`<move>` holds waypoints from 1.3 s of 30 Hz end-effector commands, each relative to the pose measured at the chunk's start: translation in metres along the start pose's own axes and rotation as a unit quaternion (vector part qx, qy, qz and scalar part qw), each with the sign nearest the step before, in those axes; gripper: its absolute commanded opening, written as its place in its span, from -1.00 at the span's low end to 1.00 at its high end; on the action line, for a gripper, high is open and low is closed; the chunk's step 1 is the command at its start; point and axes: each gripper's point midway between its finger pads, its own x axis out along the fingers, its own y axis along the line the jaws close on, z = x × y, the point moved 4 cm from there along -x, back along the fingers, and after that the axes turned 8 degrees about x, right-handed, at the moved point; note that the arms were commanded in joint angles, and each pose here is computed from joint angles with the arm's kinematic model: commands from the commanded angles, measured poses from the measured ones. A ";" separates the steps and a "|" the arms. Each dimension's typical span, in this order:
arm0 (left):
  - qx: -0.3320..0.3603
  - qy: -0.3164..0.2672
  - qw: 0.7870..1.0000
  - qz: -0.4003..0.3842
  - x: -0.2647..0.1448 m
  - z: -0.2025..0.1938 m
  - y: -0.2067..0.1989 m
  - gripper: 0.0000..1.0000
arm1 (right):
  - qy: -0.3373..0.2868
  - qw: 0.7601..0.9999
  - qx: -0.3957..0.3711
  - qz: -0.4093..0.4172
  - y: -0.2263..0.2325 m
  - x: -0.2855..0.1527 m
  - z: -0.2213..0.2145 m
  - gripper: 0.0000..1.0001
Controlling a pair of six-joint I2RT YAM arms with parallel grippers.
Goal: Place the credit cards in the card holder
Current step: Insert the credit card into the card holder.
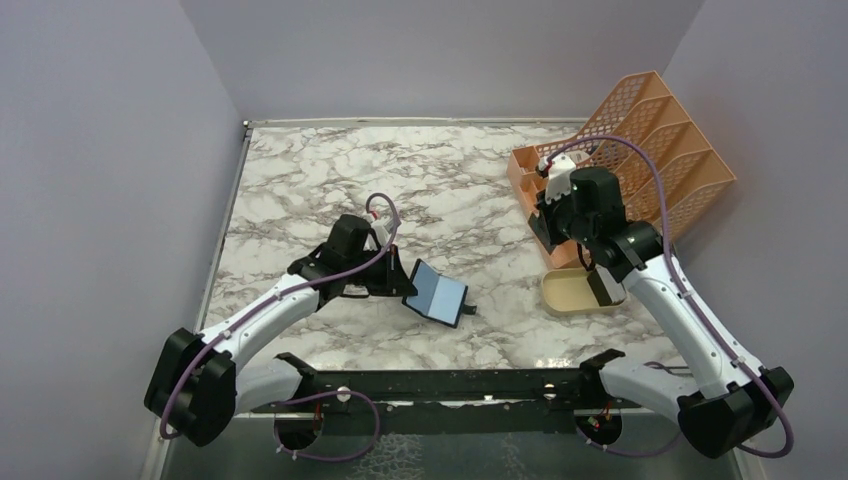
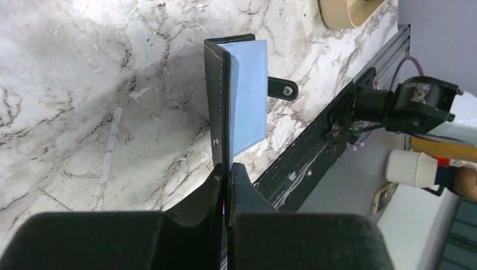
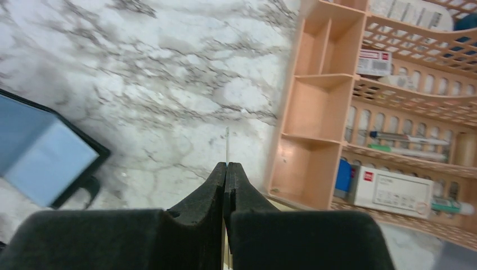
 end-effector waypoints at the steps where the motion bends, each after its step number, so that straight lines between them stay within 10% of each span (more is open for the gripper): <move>1: -0.045 -0.025 0.998 -0.029 0.012 0.008 -0.004 -1.00 | -0.060 0.990 0.090 0.093 0.030 -0.001 0.023 -0.98; 10: -0.133 -0.077 0.987 -0.042 0.042 0.012 0.012 -1.00 | -0.045 0.906 0.350 0.233 0.083 0.014 0.017 -0.98; 19: -0.182 -0.057 0.982 -0.005 0.062 -0.004 0.030 -0.82 | 0.026 0.867 0.434 0.243 0.105 0.058 -0.030 -0.98; 39: -0.163 -0.012 0.985 0.055 0.056 -0.049 0.050 -0.27 | 0.134 0.908 0.356 0.178 0.152 0.110 -0.104 -0.98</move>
